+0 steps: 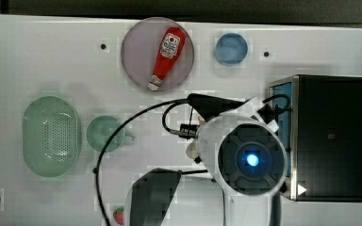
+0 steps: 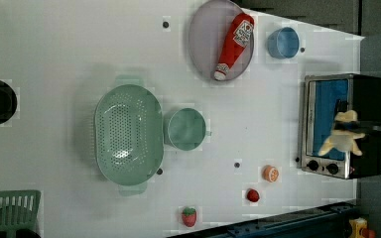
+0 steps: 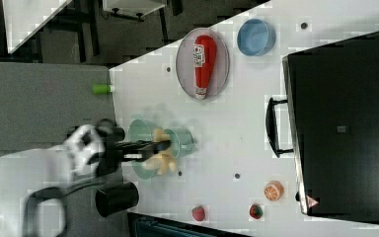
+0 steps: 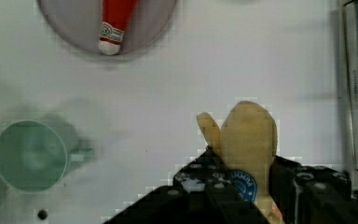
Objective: Pick Banana and place it in mug.
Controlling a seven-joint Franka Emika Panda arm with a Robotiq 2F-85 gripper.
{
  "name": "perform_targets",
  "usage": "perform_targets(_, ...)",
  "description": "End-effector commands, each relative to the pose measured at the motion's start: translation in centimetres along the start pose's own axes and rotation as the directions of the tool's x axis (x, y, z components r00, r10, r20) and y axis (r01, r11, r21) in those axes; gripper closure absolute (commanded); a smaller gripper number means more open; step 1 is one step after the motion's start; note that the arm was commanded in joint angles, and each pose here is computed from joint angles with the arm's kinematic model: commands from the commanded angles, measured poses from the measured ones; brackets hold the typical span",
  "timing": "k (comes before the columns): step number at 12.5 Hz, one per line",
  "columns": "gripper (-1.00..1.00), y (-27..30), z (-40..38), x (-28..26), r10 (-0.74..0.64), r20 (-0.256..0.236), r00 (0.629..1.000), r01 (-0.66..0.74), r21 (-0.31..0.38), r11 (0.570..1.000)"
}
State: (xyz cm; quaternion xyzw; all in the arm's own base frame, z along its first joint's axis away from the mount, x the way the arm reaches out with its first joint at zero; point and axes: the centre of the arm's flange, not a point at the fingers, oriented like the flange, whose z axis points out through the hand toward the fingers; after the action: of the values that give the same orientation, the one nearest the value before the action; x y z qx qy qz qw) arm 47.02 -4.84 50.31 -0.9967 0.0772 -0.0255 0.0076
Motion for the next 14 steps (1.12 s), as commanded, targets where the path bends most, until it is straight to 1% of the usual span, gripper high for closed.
perform_targets(1, 0.38, -2.5, -2.6, -0.5, 0.011, 0.111, 0.994, -0.007, -0.037, 0.999)
perform_targets(2, 0.38, -4.4, -2.9, -0.9, 0.033, 0.136, 0.99, -0.026, -0.051, 0.998)
perform_targets(5, 0.38, -11.6, -2.2, -2.3, 0.085, 0.155, 0.984, -0.077, -0.058, 0.995)
perform_targets(8, 0.38, -18.8, 0.3, -4.0, 0.191, 0.18, 0.965, -0.177, -0.091, 0.98)
perform_targets(10, 0.38, -22.9, 2.9, -4.7, 0.222, 0.172, 0.96, -0.206, -0.107, 0.973)
perform_targets(12, 0.38, -26.2, 5.6, -5.0, 0.249, 0.146, 0.957, -0.238, -0.088, 0.967)
perform_targets(14, 0.38, -28.3, 9.1, -5.6, 0.272, 0.142, 0.952, -0.264, -0.074, 0.962)
